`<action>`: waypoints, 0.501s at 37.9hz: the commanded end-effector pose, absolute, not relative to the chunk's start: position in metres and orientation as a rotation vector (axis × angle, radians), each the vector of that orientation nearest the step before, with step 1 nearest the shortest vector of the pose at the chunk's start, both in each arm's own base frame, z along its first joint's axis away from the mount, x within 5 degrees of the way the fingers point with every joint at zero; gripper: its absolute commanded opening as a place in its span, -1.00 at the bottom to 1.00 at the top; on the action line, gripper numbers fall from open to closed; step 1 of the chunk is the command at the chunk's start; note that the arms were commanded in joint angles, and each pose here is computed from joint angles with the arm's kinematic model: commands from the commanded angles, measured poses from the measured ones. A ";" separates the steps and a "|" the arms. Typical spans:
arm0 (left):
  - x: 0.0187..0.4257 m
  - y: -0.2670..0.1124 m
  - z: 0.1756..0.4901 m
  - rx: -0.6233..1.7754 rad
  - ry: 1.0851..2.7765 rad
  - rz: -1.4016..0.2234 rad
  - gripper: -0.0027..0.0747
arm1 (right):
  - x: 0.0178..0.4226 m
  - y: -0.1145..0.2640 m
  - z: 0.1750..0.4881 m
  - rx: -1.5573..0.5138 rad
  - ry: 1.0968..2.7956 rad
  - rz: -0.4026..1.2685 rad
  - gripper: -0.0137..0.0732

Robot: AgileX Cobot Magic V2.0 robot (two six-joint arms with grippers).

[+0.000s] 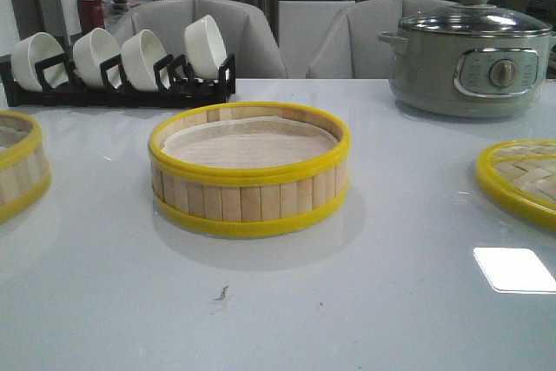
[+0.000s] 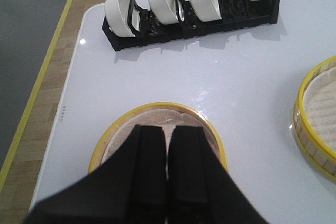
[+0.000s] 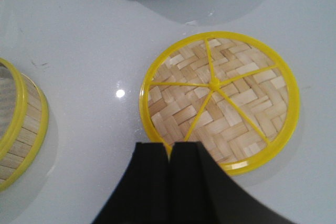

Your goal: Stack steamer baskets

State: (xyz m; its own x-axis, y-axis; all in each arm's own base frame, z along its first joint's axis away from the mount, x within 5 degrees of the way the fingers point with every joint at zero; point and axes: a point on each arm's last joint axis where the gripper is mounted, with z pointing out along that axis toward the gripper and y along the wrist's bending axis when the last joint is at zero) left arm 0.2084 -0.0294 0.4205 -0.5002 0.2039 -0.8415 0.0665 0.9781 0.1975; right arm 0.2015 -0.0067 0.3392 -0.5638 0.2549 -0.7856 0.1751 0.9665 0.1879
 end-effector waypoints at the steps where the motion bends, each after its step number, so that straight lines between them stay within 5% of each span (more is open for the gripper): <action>1: 0.206 -0.031 0.437 0.197 1.994 0.142 -0.70 | 0.204 -0.007 0.367 0.170 2.043 0.048 -0.55; 4: 0.205 -0.032 0.436 0.192 2.001 0.130 -0.70 | 0.204 -0.007 0.370 0.160 2.046 0.041 -0.51; 12: 0.205 -0.032 0.435 0.190 2.011 0.131 -0.62 | 0.204 -0.007 0.371 0.160 2.045 0.041 0.44; 19: 0.204 -0.031 0.431 0.183 2.056 0.132 -0.09 | 0.204 -0.006 0.372 0.176 2.027 0.069 0.37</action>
